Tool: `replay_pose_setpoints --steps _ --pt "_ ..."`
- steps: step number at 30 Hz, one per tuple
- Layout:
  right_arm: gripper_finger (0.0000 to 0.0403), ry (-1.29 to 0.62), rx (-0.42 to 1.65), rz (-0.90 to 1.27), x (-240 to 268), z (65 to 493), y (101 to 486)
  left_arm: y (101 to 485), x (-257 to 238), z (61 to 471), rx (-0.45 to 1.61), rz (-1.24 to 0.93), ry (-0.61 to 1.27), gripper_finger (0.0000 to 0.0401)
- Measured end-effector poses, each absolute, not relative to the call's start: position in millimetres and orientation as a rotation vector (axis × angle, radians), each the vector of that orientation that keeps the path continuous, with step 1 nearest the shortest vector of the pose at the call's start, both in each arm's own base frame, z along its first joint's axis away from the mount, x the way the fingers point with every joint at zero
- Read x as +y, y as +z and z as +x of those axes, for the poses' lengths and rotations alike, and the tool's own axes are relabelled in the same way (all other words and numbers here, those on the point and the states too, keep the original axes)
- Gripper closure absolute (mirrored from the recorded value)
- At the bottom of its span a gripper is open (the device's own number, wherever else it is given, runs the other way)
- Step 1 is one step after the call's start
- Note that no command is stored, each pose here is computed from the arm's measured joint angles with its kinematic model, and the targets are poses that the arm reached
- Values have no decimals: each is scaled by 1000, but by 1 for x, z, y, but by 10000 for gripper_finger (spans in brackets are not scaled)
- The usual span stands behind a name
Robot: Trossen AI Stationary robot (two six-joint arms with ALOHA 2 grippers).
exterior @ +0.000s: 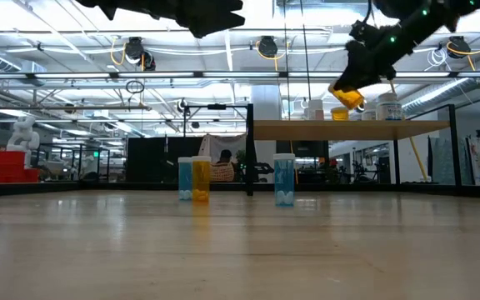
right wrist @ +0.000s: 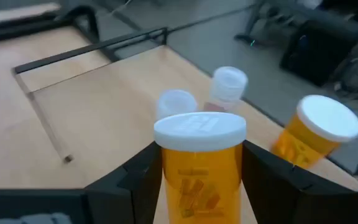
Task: Pick and place medicine bottles onto shelf by color
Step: Adjust the large orange pill bottle on the shelf
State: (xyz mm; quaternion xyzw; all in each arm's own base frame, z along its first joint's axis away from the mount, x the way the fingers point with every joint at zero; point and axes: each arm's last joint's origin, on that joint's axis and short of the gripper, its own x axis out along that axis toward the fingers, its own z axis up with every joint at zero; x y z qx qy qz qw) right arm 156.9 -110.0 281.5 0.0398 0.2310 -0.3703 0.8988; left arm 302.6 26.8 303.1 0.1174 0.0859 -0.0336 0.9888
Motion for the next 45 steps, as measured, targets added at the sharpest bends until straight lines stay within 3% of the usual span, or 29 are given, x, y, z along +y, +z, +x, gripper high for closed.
replay_pose_setpoints --steps 21,45 --pt "211 -1094 -54 11 -94 142 204 306 23 303 135 237 -76 105" --pt "211 -1174 -71 62 -103 154 181 312 19 304 82 247 -83 105"
